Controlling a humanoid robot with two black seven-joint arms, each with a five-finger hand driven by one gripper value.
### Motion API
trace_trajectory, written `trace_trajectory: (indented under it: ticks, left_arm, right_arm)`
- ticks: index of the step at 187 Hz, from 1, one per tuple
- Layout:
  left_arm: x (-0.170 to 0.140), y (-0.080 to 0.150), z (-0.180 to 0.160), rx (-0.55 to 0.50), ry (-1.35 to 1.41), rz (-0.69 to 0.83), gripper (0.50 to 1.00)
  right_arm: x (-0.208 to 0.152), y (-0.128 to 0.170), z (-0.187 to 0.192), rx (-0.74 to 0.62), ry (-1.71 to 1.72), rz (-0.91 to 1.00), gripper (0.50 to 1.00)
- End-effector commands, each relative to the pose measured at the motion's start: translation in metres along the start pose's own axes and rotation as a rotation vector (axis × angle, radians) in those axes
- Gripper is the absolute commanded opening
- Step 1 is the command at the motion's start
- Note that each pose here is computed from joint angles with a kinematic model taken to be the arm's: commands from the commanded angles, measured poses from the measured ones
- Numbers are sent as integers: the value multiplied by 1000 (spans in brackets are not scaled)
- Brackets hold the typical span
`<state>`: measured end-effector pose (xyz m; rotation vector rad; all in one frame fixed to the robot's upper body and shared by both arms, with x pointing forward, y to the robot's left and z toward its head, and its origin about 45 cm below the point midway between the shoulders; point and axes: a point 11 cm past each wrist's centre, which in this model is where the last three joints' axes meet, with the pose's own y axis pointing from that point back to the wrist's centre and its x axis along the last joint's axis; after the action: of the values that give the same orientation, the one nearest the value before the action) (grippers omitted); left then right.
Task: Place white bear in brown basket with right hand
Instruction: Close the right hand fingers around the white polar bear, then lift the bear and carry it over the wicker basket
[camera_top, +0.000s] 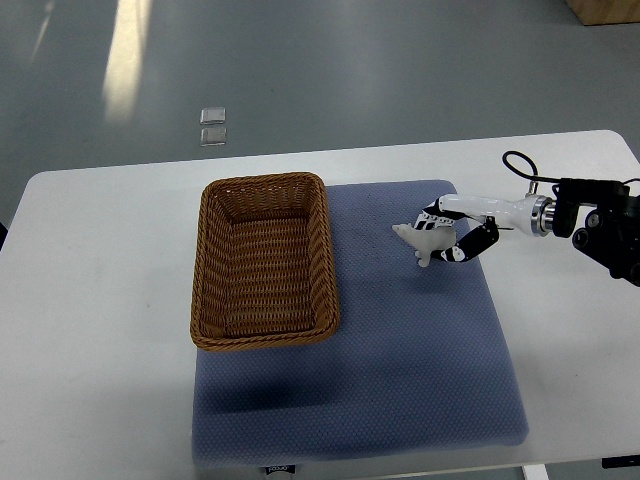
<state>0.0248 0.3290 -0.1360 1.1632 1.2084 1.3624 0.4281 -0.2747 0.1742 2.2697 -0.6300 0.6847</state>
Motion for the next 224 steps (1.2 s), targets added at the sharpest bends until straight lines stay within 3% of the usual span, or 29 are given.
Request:
trace_trajectory:
  ticks: [1,39,79,129,191,214,224]
  left_arm:
    - [1,0,0,0,0,2,1000]
    - [1,0,0,-2,1,3,1000]
    - [3,0,-1,2,2,8,1000]
    - [2,0,-1,0,2,6,1000]
    - [1,0,-3,4,2,4,1000]
    - [1,0,-4,6,2,1,1000]
    - [1,0,-4,6,1,1,1000]
  right_arm:
    - [19,-2,-13,20,30,25,500]
    - [54,-8,-44,64,95,62,500]
    - [63,-50,-114,171,193,15,500]
    - [27,-99,-181,262,309,-108,500]
    - [-9,-124,-197,276,388,-163,500]
    - [-10,-124,-194,270,392,-154,686]
    - [-8,-123,-193,267,392,-148,725]
